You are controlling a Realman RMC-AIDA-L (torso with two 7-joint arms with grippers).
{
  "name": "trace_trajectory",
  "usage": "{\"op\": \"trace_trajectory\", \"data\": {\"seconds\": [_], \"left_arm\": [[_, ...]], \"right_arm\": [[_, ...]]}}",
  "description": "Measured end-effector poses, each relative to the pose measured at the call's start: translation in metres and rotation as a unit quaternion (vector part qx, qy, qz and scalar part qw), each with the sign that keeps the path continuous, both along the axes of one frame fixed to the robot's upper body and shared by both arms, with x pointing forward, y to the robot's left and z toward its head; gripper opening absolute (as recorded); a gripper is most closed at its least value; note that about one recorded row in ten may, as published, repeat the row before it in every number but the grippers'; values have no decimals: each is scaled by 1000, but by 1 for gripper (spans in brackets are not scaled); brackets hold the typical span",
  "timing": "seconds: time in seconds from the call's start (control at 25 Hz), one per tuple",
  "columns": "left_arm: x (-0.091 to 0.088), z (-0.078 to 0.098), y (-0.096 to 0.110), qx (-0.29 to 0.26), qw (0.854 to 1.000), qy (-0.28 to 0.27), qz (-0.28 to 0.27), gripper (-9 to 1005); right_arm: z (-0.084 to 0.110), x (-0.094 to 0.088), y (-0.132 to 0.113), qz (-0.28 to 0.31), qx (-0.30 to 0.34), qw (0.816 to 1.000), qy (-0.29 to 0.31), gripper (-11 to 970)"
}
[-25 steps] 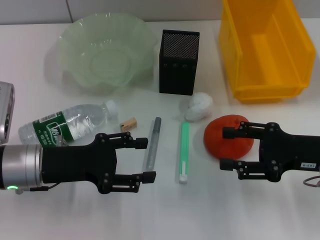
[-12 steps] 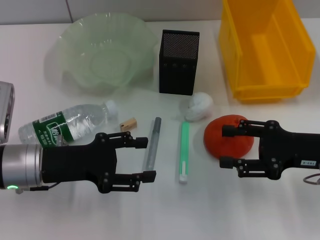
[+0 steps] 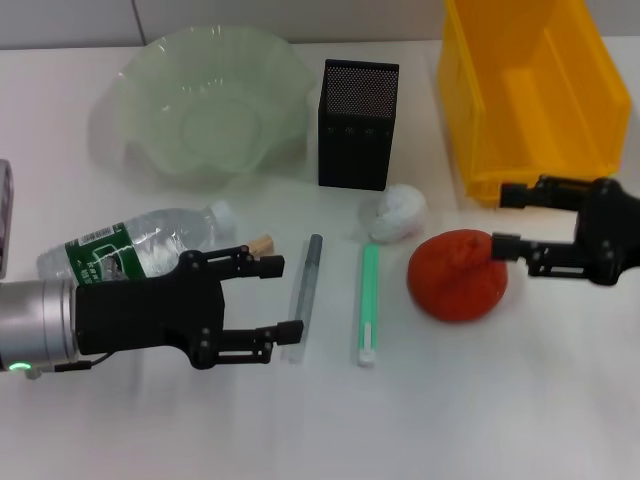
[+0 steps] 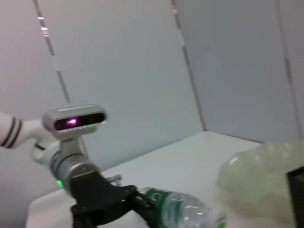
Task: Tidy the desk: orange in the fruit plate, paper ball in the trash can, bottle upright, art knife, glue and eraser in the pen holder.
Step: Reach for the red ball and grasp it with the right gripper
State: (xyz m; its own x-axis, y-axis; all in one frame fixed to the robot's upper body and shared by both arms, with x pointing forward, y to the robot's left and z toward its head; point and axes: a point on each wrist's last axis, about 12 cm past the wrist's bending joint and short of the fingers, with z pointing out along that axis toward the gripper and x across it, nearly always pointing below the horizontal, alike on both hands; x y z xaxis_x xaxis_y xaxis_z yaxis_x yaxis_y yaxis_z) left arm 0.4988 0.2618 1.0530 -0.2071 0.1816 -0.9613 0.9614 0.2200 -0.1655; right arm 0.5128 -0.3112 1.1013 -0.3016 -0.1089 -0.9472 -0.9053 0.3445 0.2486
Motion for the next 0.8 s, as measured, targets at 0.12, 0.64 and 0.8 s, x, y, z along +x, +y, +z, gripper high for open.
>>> {"op": "trace_trajectory", "data": {"seconds": [0.12, 0.64, 0.8], "left_arm": [[1, 0, 1, 0, 1000, -1, 2, 755], [4, 1, 2, 10, 1000, -16, 4, 745], [4, 1, 1, 11, 1000, -17, 2, 742]], "right_arm": [[5, 8, -4, -12, -12, 1000, 13, 752], [-3, 24, -7, -38, -85, 994, 57, 751], [-8, 26, -4, -36, -101, 993, 57, 752]]}}
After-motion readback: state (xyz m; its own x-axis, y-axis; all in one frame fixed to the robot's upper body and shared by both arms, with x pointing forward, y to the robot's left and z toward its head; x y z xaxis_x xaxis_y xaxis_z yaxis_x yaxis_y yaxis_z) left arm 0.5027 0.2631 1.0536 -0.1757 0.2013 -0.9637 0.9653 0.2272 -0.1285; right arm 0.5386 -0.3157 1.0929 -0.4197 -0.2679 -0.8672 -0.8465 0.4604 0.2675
